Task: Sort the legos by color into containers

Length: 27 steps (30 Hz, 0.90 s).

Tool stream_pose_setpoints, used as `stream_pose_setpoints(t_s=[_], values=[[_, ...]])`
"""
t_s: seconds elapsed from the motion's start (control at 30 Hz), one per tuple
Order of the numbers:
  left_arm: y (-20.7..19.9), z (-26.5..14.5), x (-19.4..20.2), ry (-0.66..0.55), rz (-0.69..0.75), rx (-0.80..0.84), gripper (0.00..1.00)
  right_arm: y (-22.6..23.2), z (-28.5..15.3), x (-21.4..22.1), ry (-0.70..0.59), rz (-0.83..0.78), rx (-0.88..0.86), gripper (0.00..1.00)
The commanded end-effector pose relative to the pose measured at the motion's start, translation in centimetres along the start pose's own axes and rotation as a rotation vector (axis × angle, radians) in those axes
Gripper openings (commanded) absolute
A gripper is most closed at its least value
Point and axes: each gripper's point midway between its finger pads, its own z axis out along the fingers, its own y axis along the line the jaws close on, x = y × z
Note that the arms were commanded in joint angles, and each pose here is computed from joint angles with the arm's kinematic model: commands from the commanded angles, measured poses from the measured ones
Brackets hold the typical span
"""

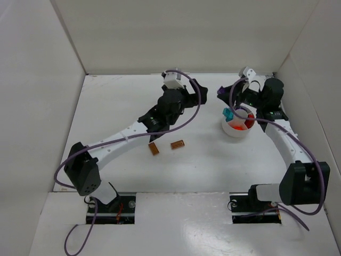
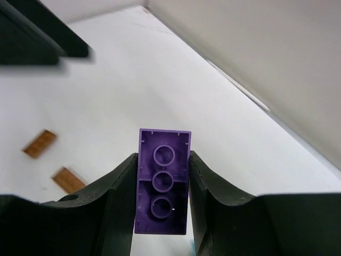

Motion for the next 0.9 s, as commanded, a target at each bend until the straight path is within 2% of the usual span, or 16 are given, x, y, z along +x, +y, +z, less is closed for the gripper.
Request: stream_pose_setpoints(t_s=[0.0,0.03,0.07,0.13,0.17,0.2,0.27,0.3,0.37,0.53,0.67,0.87], values=[[2.0,-2.5,-4.3,-0.054,0.005,-0.024,0.99,-3.5,-2.9,2.7,0.066,-0.048,0.056,0.03],[2.7,-3.6,-5.1,-0.055,0.022,-0.037,0.99,-4.6,-3.6,3.0,0.089,-0.07,0.098,0.03],[4.6,-4.1,-5.0,-0.046,0.043,-0.077,0.99,-5.6,-5.3,5.4,0.179,-0.001,0.14,0.03],[6.2,-5.8,-6.0,-0.041,0.058,-0.108,0.99,-8.2,-6.4,6.4,0.296,-0.103,0.198,0.06],[7.4,-6.5,-5.1,0.007,0.073,-0.129,0.99,-10.0,-7.7,7.7,0.407,-0.124,0.281,0.06],[9.9,-7.1,-4.5,0.026,0.082,-0.184,0.99,-9.7,-8.7,9.4,0.506,-0.086,0.279,0.07],[11.9,-8.9,-4.0,0.052,0.09,-0.224,0.99,-12.1,-9.8,10.1,0.602,-0.152,0.312,0.07],[14.3,-9.6,-3.0,0.076,0.098,-0.276,0.99,-12.4,-9.9,10.2,0.617,-0.158,0.314,0.07],[16.1,-11.0,-2.3,0.104,0.081,-0.321,0.99,-13.5,-10.1,10.3,0.628,-0.196,0.31,0.11],[20.3,-12.6,0.4,0.19,0.035,-0.395,0.99,-12.8,-8.3,11.7,0.61,-0.191,0.154,0.12],[21.2,-13.0,1.4,0.232,0.027,-0.423,0.99,-12.0,-7.9,12.3,0.589,-0.193,0.112,0.18],[22.2,-12.4,2.6,0.269,0.036,-0.445,0.99,-11.1,-7.1,13.2,0.547,-0.158,0.055,0.22]])
